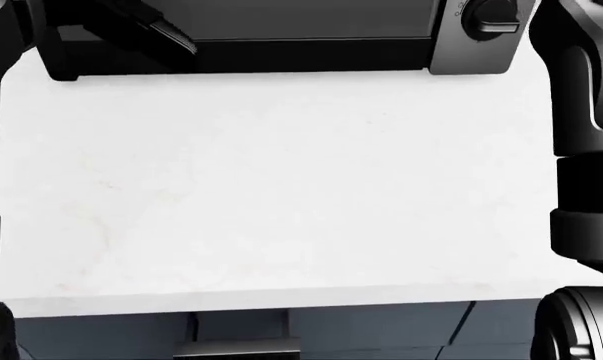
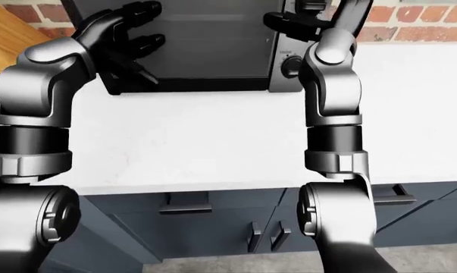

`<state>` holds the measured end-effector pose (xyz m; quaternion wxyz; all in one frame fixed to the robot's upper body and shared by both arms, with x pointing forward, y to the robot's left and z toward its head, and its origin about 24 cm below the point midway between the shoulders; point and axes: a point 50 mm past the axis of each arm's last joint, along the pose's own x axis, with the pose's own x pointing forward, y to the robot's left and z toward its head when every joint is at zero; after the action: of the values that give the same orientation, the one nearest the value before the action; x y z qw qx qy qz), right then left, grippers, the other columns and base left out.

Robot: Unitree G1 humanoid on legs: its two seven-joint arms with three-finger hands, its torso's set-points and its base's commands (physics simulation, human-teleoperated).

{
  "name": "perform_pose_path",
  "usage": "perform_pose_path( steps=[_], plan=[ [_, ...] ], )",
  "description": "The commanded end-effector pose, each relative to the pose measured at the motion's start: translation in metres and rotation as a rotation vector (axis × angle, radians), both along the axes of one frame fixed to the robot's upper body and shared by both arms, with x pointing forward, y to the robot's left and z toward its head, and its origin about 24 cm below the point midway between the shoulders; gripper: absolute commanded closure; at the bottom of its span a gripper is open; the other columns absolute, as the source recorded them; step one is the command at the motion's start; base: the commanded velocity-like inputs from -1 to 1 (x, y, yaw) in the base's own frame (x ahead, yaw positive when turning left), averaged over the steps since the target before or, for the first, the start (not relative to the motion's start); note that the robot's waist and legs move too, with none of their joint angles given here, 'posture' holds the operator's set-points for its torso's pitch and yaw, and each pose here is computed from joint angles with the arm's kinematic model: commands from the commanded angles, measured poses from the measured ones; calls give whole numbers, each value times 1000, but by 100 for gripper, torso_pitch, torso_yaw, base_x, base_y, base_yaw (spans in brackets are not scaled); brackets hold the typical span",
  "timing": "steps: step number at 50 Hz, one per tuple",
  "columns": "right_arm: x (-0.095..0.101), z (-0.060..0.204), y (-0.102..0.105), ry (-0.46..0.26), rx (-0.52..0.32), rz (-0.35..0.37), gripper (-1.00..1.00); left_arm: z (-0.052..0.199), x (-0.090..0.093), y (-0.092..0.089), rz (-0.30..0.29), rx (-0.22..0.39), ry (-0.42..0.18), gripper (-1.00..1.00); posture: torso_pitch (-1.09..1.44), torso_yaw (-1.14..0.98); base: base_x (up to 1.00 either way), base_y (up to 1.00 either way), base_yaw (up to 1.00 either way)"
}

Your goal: Close the toaster oven door.

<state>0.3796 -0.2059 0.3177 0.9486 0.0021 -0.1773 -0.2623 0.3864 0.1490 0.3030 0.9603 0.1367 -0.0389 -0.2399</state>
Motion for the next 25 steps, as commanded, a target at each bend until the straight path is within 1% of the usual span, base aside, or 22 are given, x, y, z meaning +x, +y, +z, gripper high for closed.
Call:
perform_pose_path(
  steps=[1,19,25],
  plan=[
    [-9,25,0,-105,-12,-5,-100,34,-7,7,50,-1,-159,-100,0,0,0,0,0],
    [-9,23,-3,-95,-12,-24,-100,36,8,7,69,29,-160,-100,0,0,0,0,0],
    [-6,18,-4,-55,-3,-34,-100,39,14,8,82,33,-160,-100,0,0,0,0,0]
  ],
)
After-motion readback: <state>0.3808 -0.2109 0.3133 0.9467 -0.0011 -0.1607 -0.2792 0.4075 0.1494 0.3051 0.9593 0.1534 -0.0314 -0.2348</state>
